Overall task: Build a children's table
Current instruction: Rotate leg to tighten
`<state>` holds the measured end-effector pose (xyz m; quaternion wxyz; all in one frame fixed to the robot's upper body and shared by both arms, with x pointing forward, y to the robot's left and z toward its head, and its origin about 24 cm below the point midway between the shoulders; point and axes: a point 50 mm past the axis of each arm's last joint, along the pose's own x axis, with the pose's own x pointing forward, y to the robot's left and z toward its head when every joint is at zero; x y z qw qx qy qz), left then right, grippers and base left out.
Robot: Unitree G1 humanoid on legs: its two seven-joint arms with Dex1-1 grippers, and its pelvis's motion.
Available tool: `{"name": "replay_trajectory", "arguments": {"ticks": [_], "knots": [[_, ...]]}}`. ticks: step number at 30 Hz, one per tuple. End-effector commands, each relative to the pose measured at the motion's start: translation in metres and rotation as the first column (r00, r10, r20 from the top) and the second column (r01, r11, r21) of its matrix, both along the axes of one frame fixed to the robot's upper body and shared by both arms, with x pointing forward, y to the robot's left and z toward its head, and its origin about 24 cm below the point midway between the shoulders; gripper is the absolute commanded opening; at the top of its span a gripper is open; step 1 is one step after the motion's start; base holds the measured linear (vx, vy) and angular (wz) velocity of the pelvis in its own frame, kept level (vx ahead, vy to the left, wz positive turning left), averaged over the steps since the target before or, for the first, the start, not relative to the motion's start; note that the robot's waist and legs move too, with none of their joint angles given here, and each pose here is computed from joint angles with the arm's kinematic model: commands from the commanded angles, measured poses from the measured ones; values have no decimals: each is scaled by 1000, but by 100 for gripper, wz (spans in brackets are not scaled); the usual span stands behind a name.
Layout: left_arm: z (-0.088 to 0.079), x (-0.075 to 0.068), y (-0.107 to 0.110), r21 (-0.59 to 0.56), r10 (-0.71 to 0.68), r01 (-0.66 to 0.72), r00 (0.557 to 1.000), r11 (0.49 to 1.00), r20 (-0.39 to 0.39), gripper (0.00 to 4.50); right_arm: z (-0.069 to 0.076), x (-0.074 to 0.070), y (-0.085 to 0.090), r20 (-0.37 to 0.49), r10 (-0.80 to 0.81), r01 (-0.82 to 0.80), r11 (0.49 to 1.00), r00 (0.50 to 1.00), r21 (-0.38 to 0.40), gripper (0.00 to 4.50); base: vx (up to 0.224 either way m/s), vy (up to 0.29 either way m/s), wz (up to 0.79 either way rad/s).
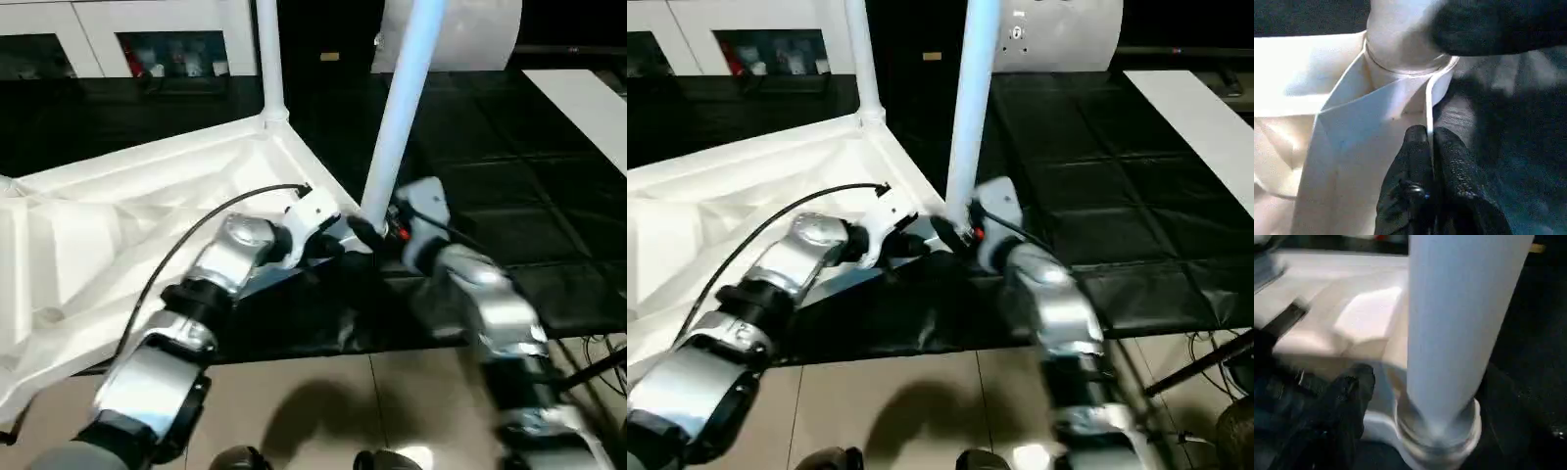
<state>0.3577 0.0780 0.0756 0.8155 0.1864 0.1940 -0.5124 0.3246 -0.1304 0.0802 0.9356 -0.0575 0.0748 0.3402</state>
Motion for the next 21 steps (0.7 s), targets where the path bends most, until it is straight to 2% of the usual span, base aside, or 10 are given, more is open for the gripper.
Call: {"name": "replay_trajectory", "arguments": {"ticks": [1, 4, 9, 11, 12, 13, 14, 16, 17, 21], "knots": [[-6, -8, 0, 11, -108, 108, 994, 994, -8, 0, 0, -12, 8, 4, 209, -209, 978, 978, -2, 398, 0, 0, 0], [-6, -16, 8, 24, -242, 243, 970, 970, -20, 0, 7, -15, -12, 17, 290, -289, 957, 957, -36, 437, 0, 0, 0], [-6, -30, 22, 62, -447, 451, 892, 891, -59, 0, 14, -23, -32, 2, 438, -436, 895, 899, -96, 446, 0, 0, 0], [-4, -34, 26, 50, -508, 513, 857, 857, -84, 0, 18, -30, -35, -24, 539, -538, 837, 842, -101, 446, 0, 0, 0], [-4, -34, 26, 50, -508, 513, 857, 857, -84, 0, 18, -30, -35, -24, 539, -538, 837, 842, -101, 446, 0, 0, 0], [-3, -38, 29, 58, -562, 570, 820, 820, -107, 0, 18, -38, -37, -71, 634, -638, 765, 770, -89, 446, 0, 0, 0], [-2, -39, 30, 59, -580, 588, 807, 806, -113, 0, 18, -40, -38, -88, 663, -668, 739, 744, -80, 446, 0, 0, 0], [-2, -40, 31, 61, -595, 604, 795, 795, -117, 0, 18, -41, -38, -102, 686, -693, 717, 720, -75, 446, 0, 0, 0], [-1, -41, 31, 63, -604, 613, 788, 788, -119, 0, 18, -42, -37, -108, 695, -702, 708, 711, -74, 420, 0, 0, 0], [-1, -44, 30, 68, -648, 660, 749, 748, -134, 0, 17, -42, -34, -125, 728, -738, 672, 674, -58, 395, 0, 0, 0]]}}
